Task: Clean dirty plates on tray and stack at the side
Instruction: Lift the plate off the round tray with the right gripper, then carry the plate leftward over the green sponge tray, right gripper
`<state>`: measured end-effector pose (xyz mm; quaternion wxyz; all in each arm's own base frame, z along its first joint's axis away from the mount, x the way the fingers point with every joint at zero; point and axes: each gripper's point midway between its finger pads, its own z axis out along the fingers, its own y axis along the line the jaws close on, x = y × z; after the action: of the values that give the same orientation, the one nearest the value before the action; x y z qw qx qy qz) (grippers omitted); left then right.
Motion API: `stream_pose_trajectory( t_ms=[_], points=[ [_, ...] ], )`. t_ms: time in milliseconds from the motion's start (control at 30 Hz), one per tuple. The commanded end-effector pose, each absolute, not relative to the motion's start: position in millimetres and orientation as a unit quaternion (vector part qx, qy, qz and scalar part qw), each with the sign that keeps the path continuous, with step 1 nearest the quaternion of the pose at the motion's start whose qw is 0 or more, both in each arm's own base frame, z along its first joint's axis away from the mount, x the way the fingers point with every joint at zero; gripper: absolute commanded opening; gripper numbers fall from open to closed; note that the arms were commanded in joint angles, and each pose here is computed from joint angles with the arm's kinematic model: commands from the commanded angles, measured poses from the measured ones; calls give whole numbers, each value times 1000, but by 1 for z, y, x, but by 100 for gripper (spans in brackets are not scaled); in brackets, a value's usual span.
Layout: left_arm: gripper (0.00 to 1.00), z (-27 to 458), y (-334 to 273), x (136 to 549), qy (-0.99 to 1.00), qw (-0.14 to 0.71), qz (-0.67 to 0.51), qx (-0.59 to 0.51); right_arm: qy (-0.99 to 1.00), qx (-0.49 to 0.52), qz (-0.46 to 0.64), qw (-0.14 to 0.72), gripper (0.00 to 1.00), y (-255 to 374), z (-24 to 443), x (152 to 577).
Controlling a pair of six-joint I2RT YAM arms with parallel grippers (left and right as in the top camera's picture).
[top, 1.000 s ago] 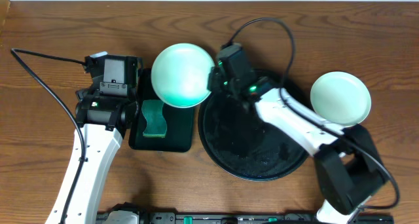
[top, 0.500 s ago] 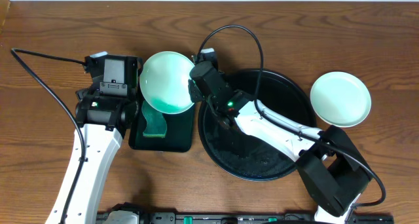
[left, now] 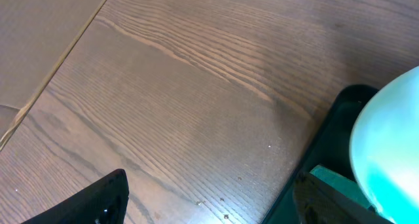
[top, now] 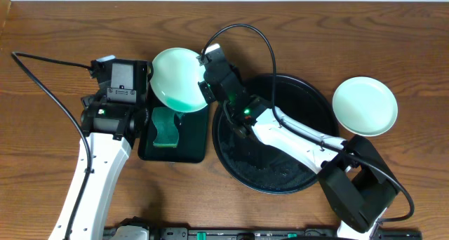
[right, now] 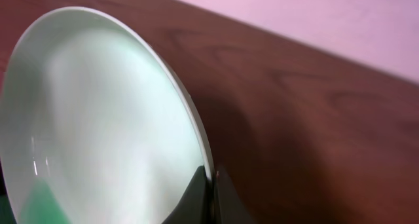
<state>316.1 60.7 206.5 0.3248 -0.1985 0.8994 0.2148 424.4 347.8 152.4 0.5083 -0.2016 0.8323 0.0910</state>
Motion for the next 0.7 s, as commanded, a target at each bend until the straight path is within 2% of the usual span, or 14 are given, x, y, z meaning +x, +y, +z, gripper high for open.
stream_pose_trajectory(
  t_ms=[0, 267, 667],
  points=[
    [80, 216, 64, 318, 894, 334, 222, -200, 797, -221, 34, 562, 1, 342, 196, 428],
    [81, 216, 64, 318, 894, 334, 222, -200, 730, -296, -29, 615, 1, 365, 229, 416],
    [81, 216, 64, 318, 894, 334, 222, -200, 649, -286, -209, 673, 1, 359, 289, 394]
  ],
)
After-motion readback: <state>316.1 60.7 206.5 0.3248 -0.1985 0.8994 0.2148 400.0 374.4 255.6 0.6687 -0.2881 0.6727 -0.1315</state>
